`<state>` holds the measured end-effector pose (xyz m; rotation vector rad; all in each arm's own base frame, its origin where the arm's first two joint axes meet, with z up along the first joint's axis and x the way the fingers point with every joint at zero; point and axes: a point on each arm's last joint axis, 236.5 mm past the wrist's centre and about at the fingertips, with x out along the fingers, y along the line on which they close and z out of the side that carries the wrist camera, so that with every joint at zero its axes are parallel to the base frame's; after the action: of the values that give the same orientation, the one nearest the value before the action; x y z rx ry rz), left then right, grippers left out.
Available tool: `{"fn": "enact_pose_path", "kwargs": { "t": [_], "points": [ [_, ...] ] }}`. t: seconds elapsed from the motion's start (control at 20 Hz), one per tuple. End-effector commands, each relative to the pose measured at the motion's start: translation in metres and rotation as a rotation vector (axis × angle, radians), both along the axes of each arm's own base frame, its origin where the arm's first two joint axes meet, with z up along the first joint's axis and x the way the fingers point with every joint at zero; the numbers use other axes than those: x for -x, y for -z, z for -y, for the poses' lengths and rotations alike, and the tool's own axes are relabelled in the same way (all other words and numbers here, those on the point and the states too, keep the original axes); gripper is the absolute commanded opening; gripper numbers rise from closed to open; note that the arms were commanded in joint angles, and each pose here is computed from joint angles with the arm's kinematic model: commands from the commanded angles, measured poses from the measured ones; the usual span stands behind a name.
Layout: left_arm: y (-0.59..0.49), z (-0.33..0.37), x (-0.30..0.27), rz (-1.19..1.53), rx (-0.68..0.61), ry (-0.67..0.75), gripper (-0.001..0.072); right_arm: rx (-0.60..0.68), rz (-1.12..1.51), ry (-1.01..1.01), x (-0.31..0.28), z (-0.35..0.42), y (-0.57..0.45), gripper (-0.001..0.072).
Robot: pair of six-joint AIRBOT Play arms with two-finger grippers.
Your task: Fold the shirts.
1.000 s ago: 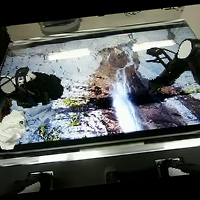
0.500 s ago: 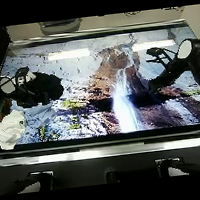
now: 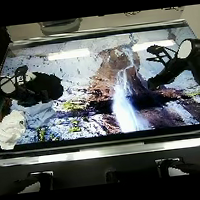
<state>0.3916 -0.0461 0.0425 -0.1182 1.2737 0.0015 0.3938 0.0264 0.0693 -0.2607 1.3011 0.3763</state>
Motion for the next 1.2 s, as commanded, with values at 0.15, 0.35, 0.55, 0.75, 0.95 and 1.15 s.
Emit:
{"fn": "enact_pose_path", "kwargs": {
  "t": [0.15,0.35,0.55,0.75,0.95,1.15],
  "points": [
    [-0.025,-0.029,-0.024,0.110,-0.108,0.006,0.0714,0.006,0.258,0.032,-0.058,0.004,-0.020,0.0534],
    [-0.068,-0.174,0.026,-0.038,-0.341,-0.277,0.0714,0.008,0.179,0.015,-0.042,0.003,-0.011,0.0535],
    [-0.036,-0.264,0.105,-0.195,-0.202,-0.662,0.0714,0.004,0.109,-0.027,-0.027,-0.001,0.007,0.0534],
    [0.017,-0.296,0.126,-0.164,-0.074,-0.772,0.0714,-0.054,0.052,-0.040,-0.015,-0.015,0.020,0.0533],
    [0.083,-0.273,0.120,-0.155,0.083,-0.739,0.0714,-0.128,0.060,-0.082,-0.014,-0.034,0.017,0.0533],
    [0.123,-0.249,0.119,-0.238,0.153,-0.652,0.0712,-0.164,0.059,-0.083,-0.014,-0.041,0.015,0.0533]
  ]
}}
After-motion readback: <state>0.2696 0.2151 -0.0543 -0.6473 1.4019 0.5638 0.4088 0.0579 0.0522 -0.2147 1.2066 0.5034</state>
